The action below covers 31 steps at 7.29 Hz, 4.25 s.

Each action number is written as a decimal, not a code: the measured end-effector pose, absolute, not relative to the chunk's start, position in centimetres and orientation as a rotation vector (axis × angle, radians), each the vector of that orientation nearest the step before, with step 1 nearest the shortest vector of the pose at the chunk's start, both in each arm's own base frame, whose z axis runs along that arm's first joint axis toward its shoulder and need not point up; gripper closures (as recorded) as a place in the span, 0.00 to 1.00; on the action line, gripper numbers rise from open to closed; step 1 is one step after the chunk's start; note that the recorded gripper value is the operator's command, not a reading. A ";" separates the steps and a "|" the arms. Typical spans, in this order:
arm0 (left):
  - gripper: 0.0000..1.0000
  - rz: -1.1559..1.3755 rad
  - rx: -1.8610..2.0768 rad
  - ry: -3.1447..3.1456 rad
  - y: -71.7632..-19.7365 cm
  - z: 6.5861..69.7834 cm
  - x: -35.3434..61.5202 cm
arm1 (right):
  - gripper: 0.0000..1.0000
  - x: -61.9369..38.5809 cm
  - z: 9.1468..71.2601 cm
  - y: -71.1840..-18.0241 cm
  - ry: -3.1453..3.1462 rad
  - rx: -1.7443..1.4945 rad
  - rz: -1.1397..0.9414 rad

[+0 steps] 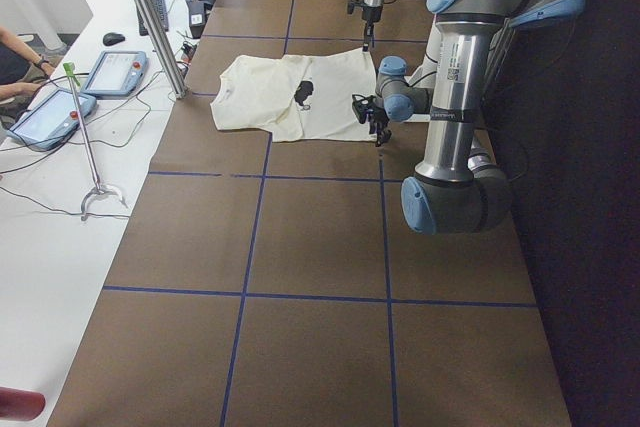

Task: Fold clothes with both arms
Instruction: 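Lower both grippers and grasp the two hem corners nearest the robot, then lift the hem with both grippers and fold it toward the collar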

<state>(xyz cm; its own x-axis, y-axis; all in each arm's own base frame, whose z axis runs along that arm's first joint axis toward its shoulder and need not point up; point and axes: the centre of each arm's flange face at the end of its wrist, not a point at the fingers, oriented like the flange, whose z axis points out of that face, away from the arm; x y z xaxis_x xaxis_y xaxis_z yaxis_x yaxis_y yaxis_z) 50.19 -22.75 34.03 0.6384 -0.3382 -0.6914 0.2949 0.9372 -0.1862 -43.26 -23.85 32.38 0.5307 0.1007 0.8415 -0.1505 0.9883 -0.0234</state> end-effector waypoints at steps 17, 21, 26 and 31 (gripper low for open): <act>1.00 -0.321 -0.042 0.849 -22.8 31.7 48.6 | 1.00 -42.8 32.7 -24.1 -0.995 0.044 0.150; 1.00 -0.247 -0.007 0.911 -21.5 29.5 41.7 | 1.00 -38.1 33.0 -22.8 -1.003 -0.035 0.103; 1.00 -0.074 -0.117 1.010 -14.5 22.5 35.4 | 1.00 -33.4 29.4 -21.1 -1.097 -0.228 -0.006; 1.00 -0.128 0.066 1.030 -28.4 21.7 32.7 | 1.00 -32.3 28.5 -35.1 -1.144 0.019 0.112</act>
